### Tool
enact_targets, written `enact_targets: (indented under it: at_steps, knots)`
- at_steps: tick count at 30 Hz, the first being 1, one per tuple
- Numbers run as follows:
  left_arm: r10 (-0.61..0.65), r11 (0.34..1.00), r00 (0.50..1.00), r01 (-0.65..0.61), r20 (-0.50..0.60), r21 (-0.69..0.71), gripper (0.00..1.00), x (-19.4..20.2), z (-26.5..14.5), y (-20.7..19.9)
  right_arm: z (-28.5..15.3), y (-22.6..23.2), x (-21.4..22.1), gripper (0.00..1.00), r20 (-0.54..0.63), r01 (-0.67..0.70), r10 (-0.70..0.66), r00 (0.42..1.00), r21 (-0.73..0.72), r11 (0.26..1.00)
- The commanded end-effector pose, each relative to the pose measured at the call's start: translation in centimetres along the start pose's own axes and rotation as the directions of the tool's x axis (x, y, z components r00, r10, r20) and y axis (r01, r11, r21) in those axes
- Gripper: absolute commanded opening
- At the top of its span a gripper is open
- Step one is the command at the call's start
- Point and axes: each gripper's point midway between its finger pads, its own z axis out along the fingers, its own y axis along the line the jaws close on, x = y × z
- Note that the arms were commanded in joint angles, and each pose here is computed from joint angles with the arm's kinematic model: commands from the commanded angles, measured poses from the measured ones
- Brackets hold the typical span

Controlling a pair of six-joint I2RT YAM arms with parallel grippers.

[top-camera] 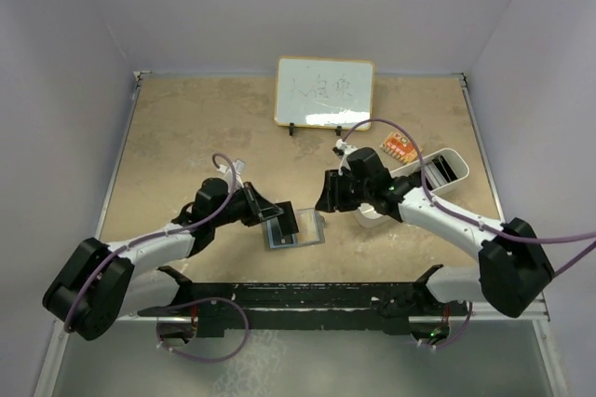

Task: Put the credit cards into the card holder
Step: Insert the credit card into the card holder.

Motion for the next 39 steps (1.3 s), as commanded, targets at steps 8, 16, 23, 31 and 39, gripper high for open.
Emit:
enact_targets:
  at_steps: [8,16,23,31,39]
  knots:
    - [0.028,0.998,0.995,-0.033,-0.1,-0.048,0.0,1.7,0.8,2.5,2.3,-0.4,1.1,0.49,-0.113,0.232,-0.217,0.97,0.144,0.962]
    - [-0.021,1.0,0.992,0.019,-0.128,-0.022,0.0,2.3,1.6,3.0,3.4,-2.0,1.5,0.43,-0.154,0.276,-0.244,0.957,0.24,0.931]
    - [-0.033,0.999,0.989,0.031,-0.143,-0.019,0.0,2.6,1.8,3.1,3.9,-3.3,2.6,0.21,-0.179,0.283,-0.242,0.954,0.262,0.923]
    - [-0.08,0.994,0.986,0.068,-0.146,-0.088,0.0,3.0,2.2,4.8,4.3,-3.9,3.5,0.08,-0.193,0.28,-0.234,0.953,0.264,0.923]
    - [-0.14,0.981,0.981,0.118,-0.136,-0.155,0.0,3.3,2.3,6.3,4.4,-4.2,3.9,0.0,-0.195,0.279,-0.232,0.953,0.267,0.922]
